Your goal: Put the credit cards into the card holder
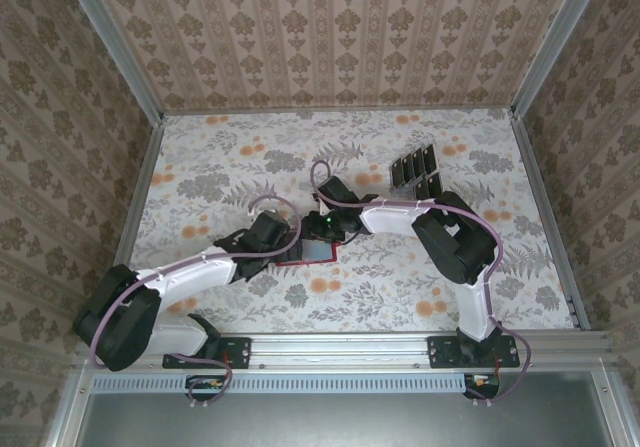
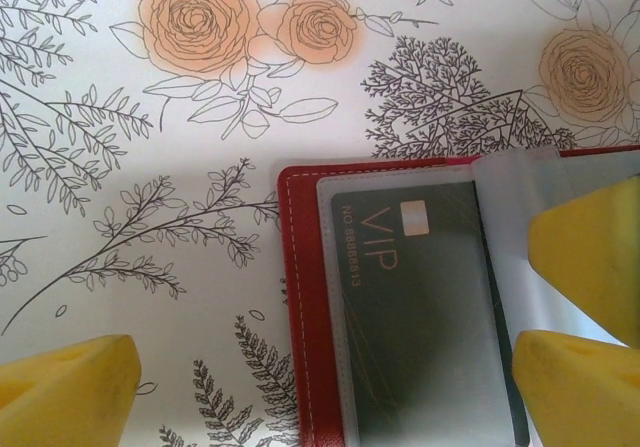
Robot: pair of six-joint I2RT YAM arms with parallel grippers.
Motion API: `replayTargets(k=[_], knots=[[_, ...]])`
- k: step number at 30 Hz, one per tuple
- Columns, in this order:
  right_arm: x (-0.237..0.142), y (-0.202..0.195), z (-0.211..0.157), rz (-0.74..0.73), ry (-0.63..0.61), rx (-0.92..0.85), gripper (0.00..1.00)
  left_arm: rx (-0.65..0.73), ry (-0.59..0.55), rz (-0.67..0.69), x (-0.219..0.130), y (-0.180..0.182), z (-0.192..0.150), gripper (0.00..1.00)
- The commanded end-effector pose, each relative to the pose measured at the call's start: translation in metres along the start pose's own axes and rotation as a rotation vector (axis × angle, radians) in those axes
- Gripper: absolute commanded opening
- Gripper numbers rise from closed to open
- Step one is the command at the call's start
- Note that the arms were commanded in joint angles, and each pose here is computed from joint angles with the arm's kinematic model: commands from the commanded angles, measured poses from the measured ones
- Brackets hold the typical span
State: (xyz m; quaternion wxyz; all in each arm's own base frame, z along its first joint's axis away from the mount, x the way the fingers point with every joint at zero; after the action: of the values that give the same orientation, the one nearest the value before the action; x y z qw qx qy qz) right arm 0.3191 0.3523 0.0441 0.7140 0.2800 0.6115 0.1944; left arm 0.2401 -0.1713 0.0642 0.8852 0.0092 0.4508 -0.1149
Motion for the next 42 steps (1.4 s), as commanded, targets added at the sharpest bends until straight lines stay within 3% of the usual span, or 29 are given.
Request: replayTargets(k=[1,10,18,30,42], knots=[[0.014,-0.027,-0.016,-0.064,0.043,0.079,0.41,0.029,-0.019,-0.054,-0.001,-0.015,-0.004,1.0],[0.015,-0.027,-0.016,-0.062,0.046,0.087,0.41,0.07,-0.054,-0.08,0.002,-0.032,0.001,1.0],[0.012,-0.029,-0.016,-0.079,0.038,0.088,0.41,0.026,-0.015,0.109,-0.013,0.004,-0.015,1.0],[0.013,-0.031,-0.016,-0.091,0.039,0.092,0.42,0.075,-0.069,-0.139,-0.01,-0.032,-0.012,1.0],[0.012,-0.03,-0.017,-0.088,0.039,0.094,0.41,0.096,-0.054,-0.077,0.005,-0.032,-0.003,1.0]])
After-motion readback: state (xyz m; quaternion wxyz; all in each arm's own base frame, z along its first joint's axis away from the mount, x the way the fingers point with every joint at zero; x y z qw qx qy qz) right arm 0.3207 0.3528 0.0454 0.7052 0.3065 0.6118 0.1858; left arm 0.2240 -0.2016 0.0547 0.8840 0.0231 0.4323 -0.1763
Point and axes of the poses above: each hand's point on the last joint's axis, 136 mm out from that joint toward the fingers, its own x axis out along the fingers, its own y axis along the line the jaws close on, z = x × y, the point moved 2 cm from there along -x, back along the fingers, and after that the axes turned 9 degrees about x, right-handed, at the moved point
